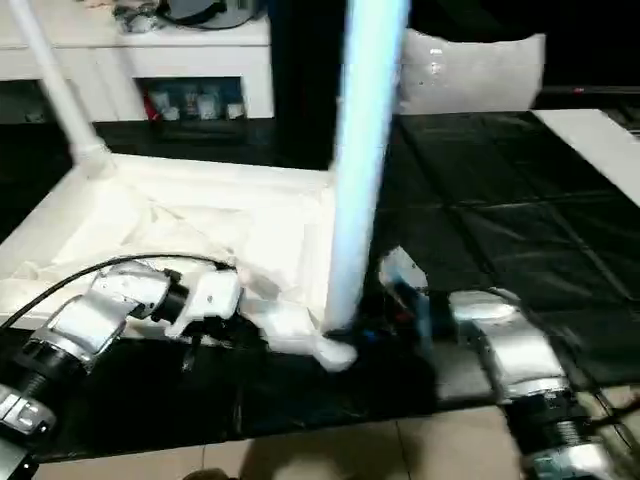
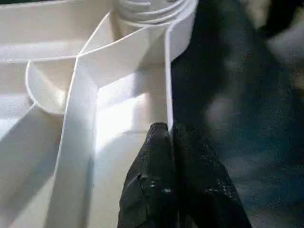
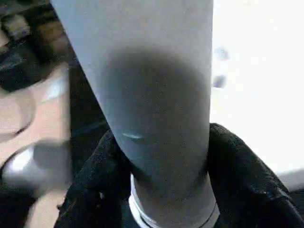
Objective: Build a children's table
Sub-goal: Rotate leg to tighten
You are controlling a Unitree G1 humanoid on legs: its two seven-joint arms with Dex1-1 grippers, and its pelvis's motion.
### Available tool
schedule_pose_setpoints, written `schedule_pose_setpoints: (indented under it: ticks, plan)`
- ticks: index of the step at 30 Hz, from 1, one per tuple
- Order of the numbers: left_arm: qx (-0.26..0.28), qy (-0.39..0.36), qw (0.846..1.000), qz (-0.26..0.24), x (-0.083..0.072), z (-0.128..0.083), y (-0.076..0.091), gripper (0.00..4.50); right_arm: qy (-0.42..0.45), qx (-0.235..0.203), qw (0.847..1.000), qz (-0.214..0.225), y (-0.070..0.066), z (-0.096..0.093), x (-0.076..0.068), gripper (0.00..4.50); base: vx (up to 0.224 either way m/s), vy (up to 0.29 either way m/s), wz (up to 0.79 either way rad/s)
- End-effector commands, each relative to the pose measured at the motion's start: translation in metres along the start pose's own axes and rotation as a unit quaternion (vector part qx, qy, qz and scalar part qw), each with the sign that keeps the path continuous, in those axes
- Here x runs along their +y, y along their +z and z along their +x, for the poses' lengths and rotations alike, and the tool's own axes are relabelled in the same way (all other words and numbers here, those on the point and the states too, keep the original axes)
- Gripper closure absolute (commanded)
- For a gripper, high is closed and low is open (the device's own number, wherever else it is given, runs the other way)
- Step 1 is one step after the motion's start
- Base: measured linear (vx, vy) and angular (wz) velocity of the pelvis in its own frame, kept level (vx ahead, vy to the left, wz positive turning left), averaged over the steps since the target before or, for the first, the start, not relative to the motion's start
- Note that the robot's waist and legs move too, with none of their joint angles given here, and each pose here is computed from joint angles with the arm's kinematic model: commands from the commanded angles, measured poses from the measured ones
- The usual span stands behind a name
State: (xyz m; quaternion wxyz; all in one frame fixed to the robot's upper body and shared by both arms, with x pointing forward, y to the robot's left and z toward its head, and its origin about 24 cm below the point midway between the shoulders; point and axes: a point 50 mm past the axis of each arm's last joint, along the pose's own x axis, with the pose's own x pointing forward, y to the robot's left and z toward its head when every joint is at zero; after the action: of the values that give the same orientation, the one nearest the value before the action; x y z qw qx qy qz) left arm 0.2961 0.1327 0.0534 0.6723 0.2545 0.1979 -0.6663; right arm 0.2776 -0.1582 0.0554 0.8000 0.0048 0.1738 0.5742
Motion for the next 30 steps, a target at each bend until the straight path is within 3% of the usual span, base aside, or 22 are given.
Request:
schedule_pose_setpoints:
  ticks: [1, 3, 5, 9, 13, 14, 16, 22, 26, 30]
  plan:
    - [-0.057, -0.004, 0.998, -0.015, -0.005, 0.033, 0.025, 4.50, -0.096, -0.006, 0.994, 0.048, 0.001, 0.022, -0.009, 2.51, 0.000, 0.000, 0.00]
    - [-0.069, 0.009, 0.997, -0.031, -0.004, 0.037, 0.029, 4.50, -0.133, -0.010, 0.989, 0.063, 0.002, 0.027, -0.013, 2.51, 0.000, 0.000, 0.00]
    - [-0.076, 0.050, 0.994, -0.060, 0.001, 0.048, 0.040, 4.50, -0.212, -0.004, 0.973, 0.088, 0.003, 0.040, -0.020, 2.51, 0.000, 0.000, 0.00]
    - [-0.068, 0.121, 0.987, -0.084, 0.011, 0.059, 0.049, 4.50, -0.280, -0.018, 0.952, 0.120, 0.008, 0.055, -0.025, 2.51, 0.000, 0.000, 0.00]
    - [-0.060, 0.178, 0.979, -0.083, 0.021, 0.064, 0.056, 4.50, -0.335, -0.035, 0.937, 0.097, 0.012, 0.064, -0.031, 2.51, 0.000, 0.000, 0.00]
    - [-0.049, 0.182, 0.979, -0.074, 0.022, 0.063, 0.056, 4.50, -0.315, -0.050, 0.943, 0.090, 0.014, 0.066, -0.029, 2.51, 0.000, 0.000, 0.00]
    - [-0.042, 0.184, 0.980, -0.069, 0.023, 0.061, 0.054, 4.50, -0.297, -0.064, 0.948, 0.095, 0.017, 0.066, -0.027, 1.97, 0.000, 0.000, 0.00]
    - [-0.025, 0.189, 0.980, -0.053, 0.024, 0.050, 0.043, 4.50, -0.271, -0.099, 0.954, 0.080, 0.021, 0.051, -0.026, 1.46, 0.000, 0.000, 0.00]
    - [-0.016, 0.166, 0.985, -0.030, 0.021, 0.043, 0.035, 4.50, -0.230, -0.083, 0.968, 0.049, 0.015, 0.031, -0.024, 1.13, 0.000, 0.000, 0.00]
    - [-0.005, 0.100, 0.995, 0.022, 0.010, 0.034, 0.025, 4.50, -0.162, -0.034, 0.986, 0.006, 0.008, 0.002, -0.020, 0.69, 0.000, 0.000, 0.00]
